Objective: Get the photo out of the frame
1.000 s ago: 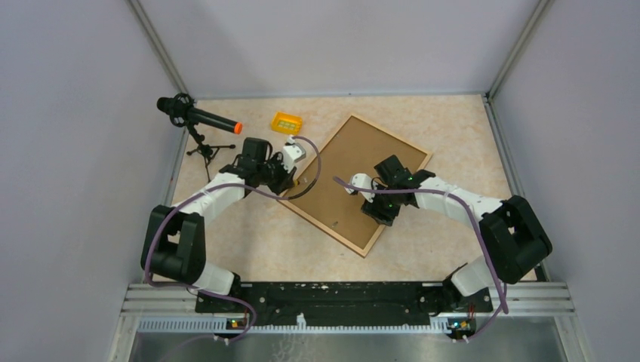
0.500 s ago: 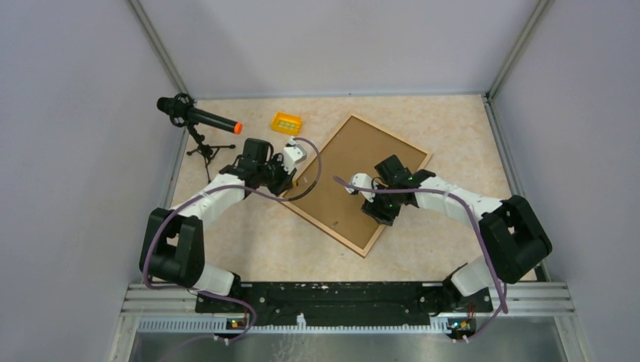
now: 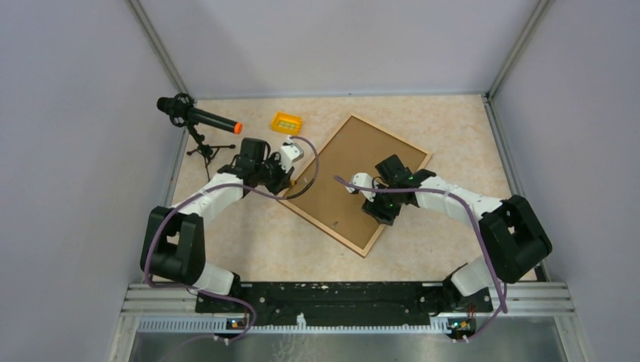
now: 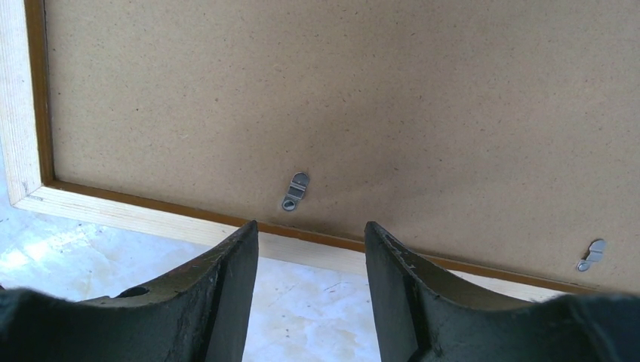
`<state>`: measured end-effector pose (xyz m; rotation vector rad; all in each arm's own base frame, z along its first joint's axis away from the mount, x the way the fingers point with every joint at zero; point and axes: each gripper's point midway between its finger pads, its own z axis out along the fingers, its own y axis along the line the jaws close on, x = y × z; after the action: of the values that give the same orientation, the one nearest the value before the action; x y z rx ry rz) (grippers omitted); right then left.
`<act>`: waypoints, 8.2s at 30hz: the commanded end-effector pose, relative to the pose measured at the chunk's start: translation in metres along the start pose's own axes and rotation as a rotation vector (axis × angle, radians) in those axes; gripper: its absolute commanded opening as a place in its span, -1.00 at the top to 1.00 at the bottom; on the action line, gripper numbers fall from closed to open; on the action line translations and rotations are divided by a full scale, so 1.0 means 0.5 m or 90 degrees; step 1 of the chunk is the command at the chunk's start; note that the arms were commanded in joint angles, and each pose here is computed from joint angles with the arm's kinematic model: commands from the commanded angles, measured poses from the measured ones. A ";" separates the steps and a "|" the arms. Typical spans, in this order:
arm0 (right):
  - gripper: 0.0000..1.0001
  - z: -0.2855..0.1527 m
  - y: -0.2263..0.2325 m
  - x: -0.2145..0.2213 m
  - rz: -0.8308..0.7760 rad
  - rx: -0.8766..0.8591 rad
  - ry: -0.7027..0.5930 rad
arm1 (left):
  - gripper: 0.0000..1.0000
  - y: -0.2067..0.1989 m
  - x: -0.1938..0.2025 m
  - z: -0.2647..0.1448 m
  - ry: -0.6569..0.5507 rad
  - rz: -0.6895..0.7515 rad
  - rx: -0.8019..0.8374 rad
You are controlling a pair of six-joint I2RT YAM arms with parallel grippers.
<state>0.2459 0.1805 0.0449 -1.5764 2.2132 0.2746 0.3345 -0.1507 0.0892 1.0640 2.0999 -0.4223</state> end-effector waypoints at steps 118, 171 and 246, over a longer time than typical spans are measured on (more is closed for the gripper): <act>0.88 0.010 -0.360 -0.038 0.250 -0.021 -0.090 | 1.00 -0.027 -0.199 -0.088 -0.080 -0.003 -0.009; 0.63 0.069 -0.259 0.079 0.423 0.040 0.010 | 1.00 -0.049 -0.048 -0.071 0.481 0.470 -0.010; 0.38 0.061 -0.251 0.062 0.418 0.027 0.007 | 1.00 -0.045 -0.151 -0.012 0.347 0.398 -0.020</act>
<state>0.3650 0.1297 0.0264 -0.7557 2.6278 0.4678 0.3362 -0.1953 0.1292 1.9922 2.0364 0.3113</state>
